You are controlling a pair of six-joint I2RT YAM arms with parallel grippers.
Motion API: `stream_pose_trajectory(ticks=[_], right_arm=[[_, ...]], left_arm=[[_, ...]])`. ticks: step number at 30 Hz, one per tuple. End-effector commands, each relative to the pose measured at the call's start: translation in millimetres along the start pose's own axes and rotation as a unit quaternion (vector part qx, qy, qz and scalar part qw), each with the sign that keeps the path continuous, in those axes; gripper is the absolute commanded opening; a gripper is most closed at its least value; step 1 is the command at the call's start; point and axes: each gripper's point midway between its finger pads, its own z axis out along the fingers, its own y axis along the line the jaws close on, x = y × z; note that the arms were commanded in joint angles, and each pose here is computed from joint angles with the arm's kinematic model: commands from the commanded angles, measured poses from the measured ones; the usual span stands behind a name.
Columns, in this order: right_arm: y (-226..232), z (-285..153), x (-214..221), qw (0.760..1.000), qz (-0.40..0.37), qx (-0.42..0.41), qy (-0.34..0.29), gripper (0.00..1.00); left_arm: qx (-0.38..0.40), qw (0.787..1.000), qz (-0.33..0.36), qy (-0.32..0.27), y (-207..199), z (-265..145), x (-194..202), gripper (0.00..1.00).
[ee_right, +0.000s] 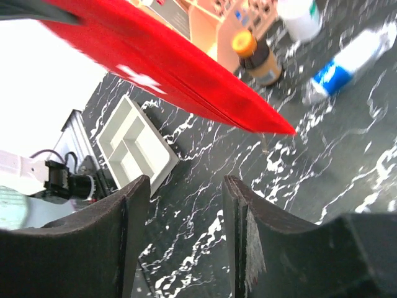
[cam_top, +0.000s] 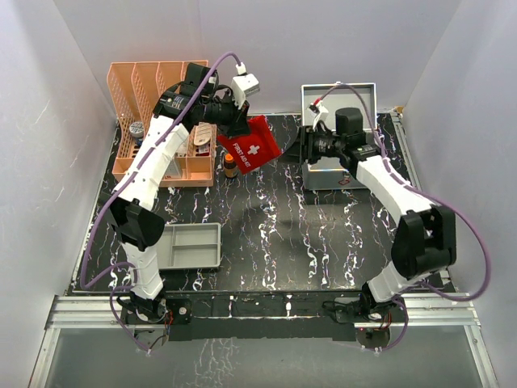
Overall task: Organize the medicine kit
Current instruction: Zip the medicine pouch.
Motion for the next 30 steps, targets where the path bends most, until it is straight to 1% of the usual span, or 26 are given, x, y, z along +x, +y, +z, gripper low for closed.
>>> stream_pose_trajectory(ticks=[1, 4, 6, 8, 9, 15, 18, 20, 27, 30], right_arm=[[32.0, -25.4, -35.5, 0.987, -0.154, -0.008, -0.043, 0.48], [34.0, -25.4, -46.7, 0.973, -0.221, -0.015, -0.068, 0.47], [31.9, -22.6, -56.7, 0.962, -0.262, -0.016, -0.082, 0.48], [31.7, -19.2, -67.1, 0.953, -0.289, -0.021, -0.093, 0.61], [30.5, -16.2, -70.7, 0.948, -0.302, -0.024, -0.094, 0.65], [35.0, -9.6, -90.1, 0.924, -0.363, -0.045, -0.115, 0.75], [43.9, -8.9, -93.1, 0.915, -0.378, -0.069, -0.125, 0.75], [50.6, -10.0, -93.1, 0.913, -0.378, -0.087, -0.126, 0.75], [72.0, -12.5, -70.3, 0.915, -0.351, -0.167, -0.107, 0.72], [70.4, -11.2, -62.4, 0.919, -0.34, -0.173, -0.098, 0.69]], left_arm=[[0.017, 0.998, 0.033, -0.045, -19.8, -27.2, -28.6, 0.0], [0.031, 0.998, 0.036, -0.045, -23.7, -26.6, -28.4, 0.0], [0.043, 0.997, 0.039, -0.045, -27.9, -26.9, -27.8, 0.0], [0.058, 0.996, 0.043, -0.044, -33.4, -27.4, -26.0, 0.0], [0.065, 0.996, 0.045, -0.044, -36.3, -28.7, -25.8, 0.0], [0.092, 0.993, 0.053, -0.047, -47.6, -32.1, -25.4, 0.0], [0.1, 0.992, 0.056, -0.046, -50.8, -33.5, -24.1, 0.0], [0.1, 0.992, 0.059, -0.044, -50.9, -33.6, -23.0, 0.0], [0.098, 0.992, 0.06, -0.044, -48.0, -30.4, -22.3, 0.0], [0.097, 0.992, 0.062, -0.048, -47.4, -29.9, -24.0, 0.0]])
